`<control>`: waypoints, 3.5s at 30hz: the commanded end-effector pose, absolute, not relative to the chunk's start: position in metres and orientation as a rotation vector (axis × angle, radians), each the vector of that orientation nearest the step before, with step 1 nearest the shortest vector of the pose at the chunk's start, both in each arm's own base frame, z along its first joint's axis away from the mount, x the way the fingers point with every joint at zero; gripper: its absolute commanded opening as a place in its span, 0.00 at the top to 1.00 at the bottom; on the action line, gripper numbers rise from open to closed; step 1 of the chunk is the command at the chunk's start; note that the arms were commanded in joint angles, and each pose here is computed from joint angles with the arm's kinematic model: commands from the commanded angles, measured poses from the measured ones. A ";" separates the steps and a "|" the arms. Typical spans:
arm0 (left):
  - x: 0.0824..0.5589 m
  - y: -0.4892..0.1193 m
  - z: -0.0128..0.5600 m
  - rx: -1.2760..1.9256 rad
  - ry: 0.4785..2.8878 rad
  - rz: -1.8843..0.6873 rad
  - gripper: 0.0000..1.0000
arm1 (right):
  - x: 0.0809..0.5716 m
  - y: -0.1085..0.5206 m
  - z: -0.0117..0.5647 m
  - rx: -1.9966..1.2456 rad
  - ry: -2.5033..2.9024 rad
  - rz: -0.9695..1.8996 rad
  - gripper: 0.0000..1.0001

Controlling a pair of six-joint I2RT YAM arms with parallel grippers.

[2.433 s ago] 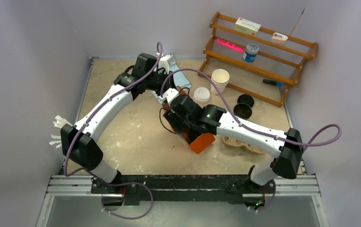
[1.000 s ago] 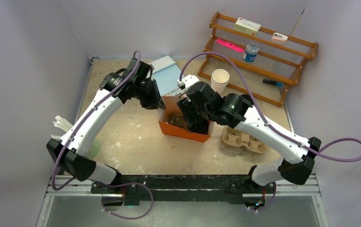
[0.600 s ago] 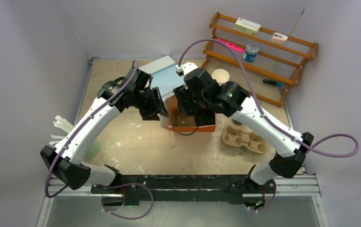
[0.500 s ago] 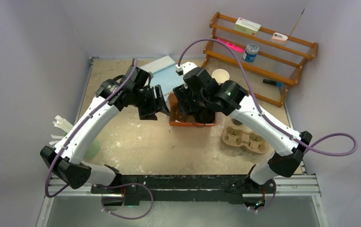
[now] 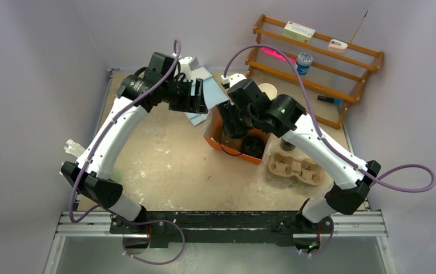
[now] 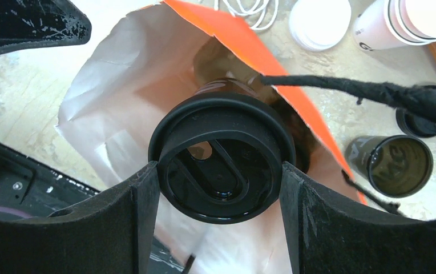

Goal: Pack the takeout coffee
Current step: Place the coffee cup on the cup tray.

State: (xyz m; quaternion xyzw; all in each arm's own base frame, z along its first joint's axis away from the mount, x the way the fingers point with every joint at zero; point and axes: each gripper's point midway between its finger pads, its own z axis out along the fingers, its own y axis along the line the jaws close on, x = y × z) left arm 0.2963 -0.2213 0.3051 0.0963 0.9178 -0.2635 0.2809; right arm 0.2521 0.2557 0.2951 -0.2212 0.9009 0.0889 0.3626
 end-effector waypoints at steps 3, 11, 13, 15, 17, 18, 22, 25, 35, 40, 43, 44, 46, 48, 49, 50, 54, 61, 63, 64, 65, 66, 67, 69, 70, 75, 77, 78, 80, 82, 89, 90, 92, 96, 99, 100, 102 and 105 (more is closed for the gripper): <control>0.337 -0.248 0.349 0.664 1.939 -0.707 0.31 | 0.269 0.241 0.306 -0.510 2.300 0.206 0.97; 0.327 -0.280 0.368 1.068 1.517 -0.762 0.28 | 0.270 0.240 0.302 -0.525 2.311 0.268 0.97; 0.331 -0.287 0.359 1.139 1.485 -0.775 0.28 | 0.270 0.240 0.300 -0.529 2.315 0.278 0.97; 0.335 -0.295 0.355 1.180 1.456 -0.815 0.28 | 0.270 0.240 0.299 -0.532 2.317 0.283 0.97; 0.339 -0.304 0.356 1.204 1.418 -0.867 0.30 | 0.269 0.240 0.297 -0.540 2.322 0.285 0.97; 0.340 -0.309 0.354 1.228 1.397 -0.895 0.31 | 0.269 0.241 0.297 -0.546 2.320 0.291 0.97; 0.352 -0.322 0.349 1.251 1.359 -0.937 0.32 | 0.270 0.244 0.297 -0.548 2.319 0.309 0.97; 0.366 -0.324 0.342 1.243 1.353 -0.892 0.32 | 0.271 0.245 0.299 -0.544 2.308 0.323 0.97; 0.381 -0.348 0.334 1.311 1.203 -0.959 0.34 | 0.273 0.237 0.297 -0.524 2.286 0.305 0.97; 0.376 -0.355 0.317 1.350 1.197 -1.021 0.39 | 0.277 0.237 0.301 -0.520 2.274 0.309 0.97; 0.377 -0.355 0.310 1.346 1.220 -1.025 0.46 | 0.279 0.237 0.302 -0.517 2.271 0.314 0.98; 0.378 -0.355 0.308 1.344 1.230 -1.022 0.50 | 0.279 0.237 0.302 -0.519 2.272 0.317 0.98; 0.381 -0.356 0.304 1.336 1.246 -1.019 0.62 | 0.278 0.239 0.303 -0.522 2.272 0.333 0.98; 0.386 -0.356 0.302 1.316 1.274 -1.007 0.81 | 0.275 0.241 0.304 -0.530 2.270 0.360 0.97; 0.389 -0.356 0.302 1.301 1.291 -1.003 0.94 | 0.273 0.243 0.305 -0.535 2.269 0.375 0.97; 0.391 -0.357 0.304 1.290 1.305 -1.001 1.00 | 0.271 0.243 0.307 -0.538 2.268 0.390 0.96; 0.393 -0.355 0.317 1.235 1.345 -1.003 1.00 | 0.263 0.241 0.309 -0.537 2.276 0.422 0.96; 0.385 -0.344 0.329 1.051 1.542 -1.040 1.00 | 0.241 0.239 0.311 -0.556 2.284 0.505 0.96; 0.378 -0.339 0.327 0.995 1.622 -1.057 1.00 | 0.232 0.236 0.306 -0.559 2.298 0.531 0.96; 0.373 -0.336 0.326 0.973 1.654 -1.064 1.00 | 0.228 0.236 0.302 -0.562 2.310 0.546 0.96; 0.368 -0.334 0.325 0.953 1.681 -1.069 1.00 | 0.225 0.234 0.298 -0.562 2.317 0.548 0.96; 0.363 -0.331 0.326 0.939 1.697 -1.074 1.00 | 0.220 0.236 0.293 -0.577 2.334 0.572 0.96; 0.356 -0.329 0.326 0.928 1.708 -1.076 1.00 | 0.217 0.236 0.289 -0.582 2.350 0.578 0.96; 0.344 -0.323 0.330 0.900 1.728 -1.065 1.00 | 0.216 0.236 0.283 -0.585 2.367 0.576 0.98; 0.341 -0.319 0.330 0.874 1.752 -1.049 1.00 | 0.216 0.236 0.284 -0.584 2.362 0.578 0.98; 0.325 -0.298 0.322 0.748 1.885 -1.002 1.00 | 0.215 0.239 0.292 -0.597 2.301 0.623 0.98; 0.321 -0.288 0.318 0.694 1.926 -0.972 1.00 | 0.217 0.238 0.296 -0.589 2.280 0.617 0.98; 0.319 -0.283 0.316 0.651 1.950 -0.956 1.00 | 0.220 0.238 0.298 -0.582 2.274 0.605 0.98; 0.314 -0.274 0.315 0.587 1.972 -0.934 1.00 | 0.225 0.236 0.303 -0.560 2.275 0.576 0.99; 0.308 -0.263 0.315 0.510 1.989 -0.913 1.00 | 0.232 0.233 0.302 -0.525 2.305 0.522 1.00; 0.282 -0.229 0.300 0.274 2.037 -0.853 1.00 | 0.247 0.231 0.294 -0.456 2.376 0.419 1.00; 0.279 -0.223 0.298 0.235 2.040 -0.844 1.00 | 0.248 0.233 0.292 -0.454 2.388 0.413 1.00; 0.273 -0.214 0.294 0.162 2.039 -0.828 1.00 | 0.251 0.235 0.286 -0.445 2.411 0.406 1.00; 0.261 -0.206 0.289 0.069 2.028 -0.846 1.00 | 0.260 0.246 0.278 -0.430 2.428 0.410 1.00; 0.250 -0.207 0.284 0.065 2.044 -0.867 0.92 | 0.267 0.257 0.275 -0.443 2.432 0.431 1.00; 0.246 -0.209 0.282 0.071 2.052 -0.882 0.87 | 0.270 0.262 0.274 -0.447 2.430 0.442 1.00; 0.240 -0.216 0.278 0.084 2.073 -0.924 0.77 | 0.279 0.267 0.275 -0.447 2.416 0.431 1.00; 0.231 -0.228 0.279 0.120 2.100 -0.999 0.64 | 0.288 0.273 0.277 -0.472 2.399 0.423 1.00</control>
